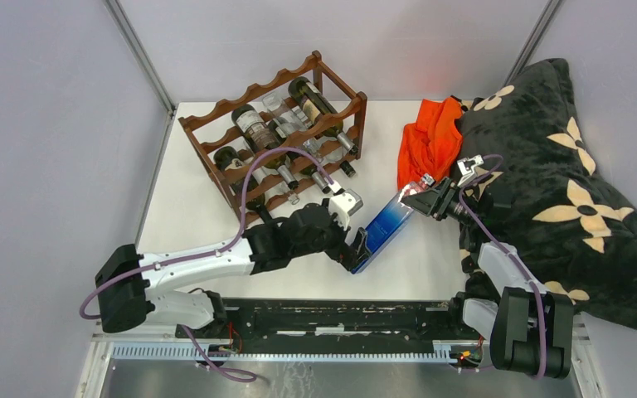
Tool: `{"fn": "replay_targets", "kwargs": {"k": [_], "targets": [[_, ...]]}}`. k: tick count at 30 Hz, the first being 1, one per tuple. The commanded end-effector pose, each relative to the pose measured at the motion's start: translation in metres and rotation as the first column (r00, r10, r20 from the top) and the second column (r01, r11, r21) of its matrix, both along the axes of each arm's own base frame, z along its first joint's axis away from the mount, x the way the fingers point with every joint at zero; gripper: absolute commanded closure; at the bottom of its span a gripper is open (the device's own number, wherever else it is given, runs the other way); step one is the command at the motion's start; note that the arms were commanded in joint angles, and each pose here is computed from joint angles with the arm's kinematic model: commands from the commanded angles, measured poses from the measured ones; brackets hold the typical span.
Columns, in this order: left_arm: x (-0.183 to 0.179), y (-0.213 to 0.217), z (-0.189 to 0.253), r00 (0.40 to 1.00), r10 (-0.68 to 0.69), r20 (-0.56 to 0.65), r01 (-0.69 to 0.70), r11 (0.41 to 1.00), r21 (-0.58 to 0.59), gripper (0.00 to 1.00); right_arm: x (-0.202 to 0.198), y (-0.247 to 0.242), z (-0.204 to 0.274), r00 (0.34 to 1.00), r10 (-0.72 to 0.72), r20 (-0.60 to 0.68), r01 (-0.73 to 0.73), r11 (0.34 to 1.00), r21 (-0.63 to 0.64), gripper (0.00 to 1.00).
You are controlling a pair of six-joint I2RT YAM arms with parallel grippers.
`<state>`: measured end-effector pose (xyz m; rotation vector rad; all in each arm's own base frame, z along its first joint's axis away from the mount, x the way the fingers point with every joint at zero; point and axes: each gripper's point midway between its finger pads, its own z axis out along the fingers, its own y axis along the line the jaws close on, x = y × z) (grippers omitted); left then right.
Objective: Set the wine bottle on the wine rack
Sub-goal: Adjust the wine bottle at the center of the board.
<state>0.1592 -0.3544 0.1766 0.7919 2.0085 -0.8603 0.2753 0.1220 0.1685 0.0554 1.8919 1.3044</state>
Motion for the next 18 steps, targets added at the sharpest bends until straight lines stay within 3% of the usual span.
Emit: {"fn": "replay_targets", "kwargs": {"k": [1, 11, 18], "targets": [[0.009, -0.017, 0.013, 0.995, -0.054, 0.089, 0.053, 0.999, 0.009, 0.0, -0.004, 0.006, 0.033, 0.996, 0.054, 0.065, -0.059, 0.996, 0.071, 1.0], [0.04, -0.041, -0.032, 0.991, -0.024, 0.13, 0.006, 0.99, 0.142, 0.02, -0.007, 0.008, 0.035, 0.996, 0.062, 0.056, -0.067, 0.993, 0.094, 1.0], [0.05, -0.057, -0.048, 0.991, -0.032, 0.131, 0.011, 0.987, 0.158, 0.07, -0.007, 0.008, 0.033, 0.997, 0.061, 0.046, -0.065, 0.993, 0.101, 1.0]]}}
